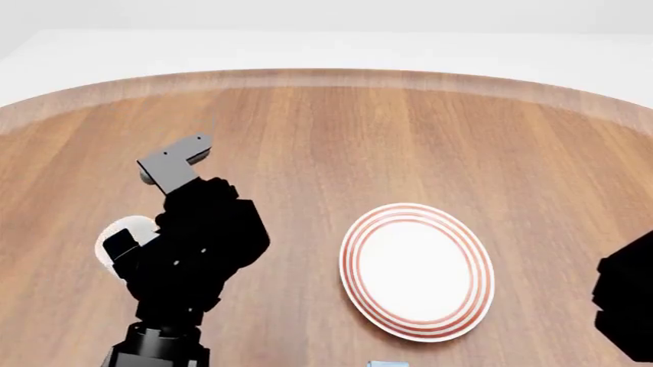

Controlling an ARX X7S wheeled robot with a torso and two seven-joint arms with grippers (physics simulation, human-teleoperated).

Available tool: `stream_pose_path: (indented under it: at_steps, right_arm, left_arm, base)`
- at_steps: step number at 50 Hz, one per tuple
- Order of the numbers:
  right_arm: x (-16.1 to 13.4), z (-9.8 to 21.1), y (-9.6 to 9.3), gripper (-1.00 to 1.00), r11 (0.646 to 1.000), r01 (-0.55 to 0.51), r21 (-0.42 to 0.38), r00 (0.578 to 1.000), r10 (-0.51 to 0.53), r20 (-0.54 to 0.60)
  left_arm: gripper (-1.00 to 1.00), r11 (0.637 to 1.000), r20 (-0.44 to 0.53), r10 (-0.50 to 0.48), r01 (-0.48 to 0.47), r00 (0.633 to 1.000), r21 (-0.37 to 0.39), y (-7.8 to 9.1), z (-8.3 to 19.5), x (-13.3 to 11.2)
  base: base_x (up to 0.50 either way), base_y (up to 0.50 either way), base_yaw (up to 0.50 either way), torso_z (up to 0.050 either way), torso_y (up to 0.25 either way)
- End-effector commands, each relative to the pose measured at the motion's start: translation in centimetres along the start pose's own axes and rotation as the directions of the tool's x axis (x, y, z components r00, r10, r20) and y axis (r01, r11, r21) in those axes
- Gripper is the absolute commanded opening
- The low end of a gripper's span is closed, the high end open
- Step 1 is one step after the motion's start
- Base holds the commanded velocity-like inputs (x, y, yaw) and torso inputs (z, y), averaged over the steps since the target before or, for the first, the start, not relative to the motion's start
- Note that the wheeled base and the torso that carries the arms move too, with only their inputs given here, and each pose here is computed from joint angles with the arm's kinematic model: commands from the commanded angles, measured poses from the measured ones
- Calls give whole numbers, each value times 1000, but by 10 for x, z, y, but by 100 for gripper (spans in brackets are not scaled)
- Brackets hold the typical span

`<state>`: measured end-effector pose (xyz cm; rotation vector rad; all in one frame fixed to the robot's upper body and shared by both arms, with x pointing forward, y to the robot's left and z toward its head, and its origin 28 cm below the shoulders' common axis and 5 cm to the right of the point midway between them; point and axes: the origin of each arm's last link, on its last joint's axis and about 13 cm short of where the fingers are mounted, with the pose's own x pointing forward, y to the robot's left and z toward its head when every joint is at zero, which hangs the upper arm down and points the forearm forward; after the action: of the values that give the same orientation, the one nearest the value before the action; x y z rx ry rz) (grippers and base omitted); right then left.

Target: Pick up the white mug and put it on the plate, and put the chocolate pudding to the right of the plate.

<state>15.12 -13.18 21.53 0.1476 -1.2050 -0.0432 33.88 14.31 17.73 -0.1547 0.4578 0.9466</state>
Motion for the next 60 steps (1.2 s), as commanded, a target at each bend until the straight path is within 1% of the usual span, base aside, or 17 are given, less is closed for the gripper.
stream_pose_path:
  at_steps: [1, 7, 12, 13, 17, 21, 32, 40, 48, 54, 60]
  right_arm:
    - [0, -1, -2, 100, 1000, -6, -24, 1000, 6, 9]
    - [0, -1, -2, 100, 1000, -6, -21, 1000, 6, 4]
    - [-1, -2, -1, 100, 1000, -6, -18, 1000, 6, -3]
    - [-1, -2, -1, 100, 1000, -6, -17, 1000, 5, -5]
    - [-2, -2, -1, 100, 1000, -5, -17, 1000, 5, -9]
    - [-2, -3, -1, 100, 1000, -5, -16, 1000, 5, -11]
    - [-2, -2, -1, 100, 1000, -8, -16, 1000, 7, -14]
    - [-3, -3, 0, 100, 1000, -10, -16, 1000, 10, -16]
    - [-3, -4, 0, 100, 1000, -12, -16, 1000, 11, -17]
    - [-4, -4, 0, 100, 1000, -14, -15, 1000, 13, -19]
    - [-4, -4, 0, 100, 1000, -17, -11, 1000, 17, -24]
  left_arm:
    - [100, 999, -68, 6, -8, 998, -37, 0, -9, 3]
    - [100, 999, -75, 8, -12, 997, -43, -2, -12, 9]
    - [100, 998, -68, 7, -11, 998, -58, 1, -13, 14]
    - [100, 998, -89, -7, 1, 996, -65, 0, -13, 16]
    - [100, 997, -95, -31, 24, 995, -74, -1, -14, 18]
    - [100, 997, -102, -32, 25, 994, -70, -2, -19, 24]
    - [100, 997, -123, -50, 42, 991, -65, -2, -31, 29]
    - [100, 997, -132, -45, 37, 990, -63, 0, -38, 34]
    - [100, 997, -126, -38, 30, 991, -65, 1, -40, 37]
    - [100, 997, -131, -52, 44, 990, -68, 0, -43, 40]
    - [100, 994, -143, -51, 37, 988, -99, 2, -42, 43]
  base:
    - [0, 0, 0, 0, 0]
    - [0, 0, 0, 0, 0]
    - [0, 0, 0, 0, 0]
    - [0, 0, 0, 0, 0]
    - [0, 0, 0, 0, 0]
    - [0, 0, 0, 0, 0]
    - [0, 0, 0, 0, 0]
    - [0, 0, 0, 0, 0]
    - [0, 0, 0, 0, 0]
    - [0, 0, 0, 0, 0]
    - [0, 0, 0, 0, 0]
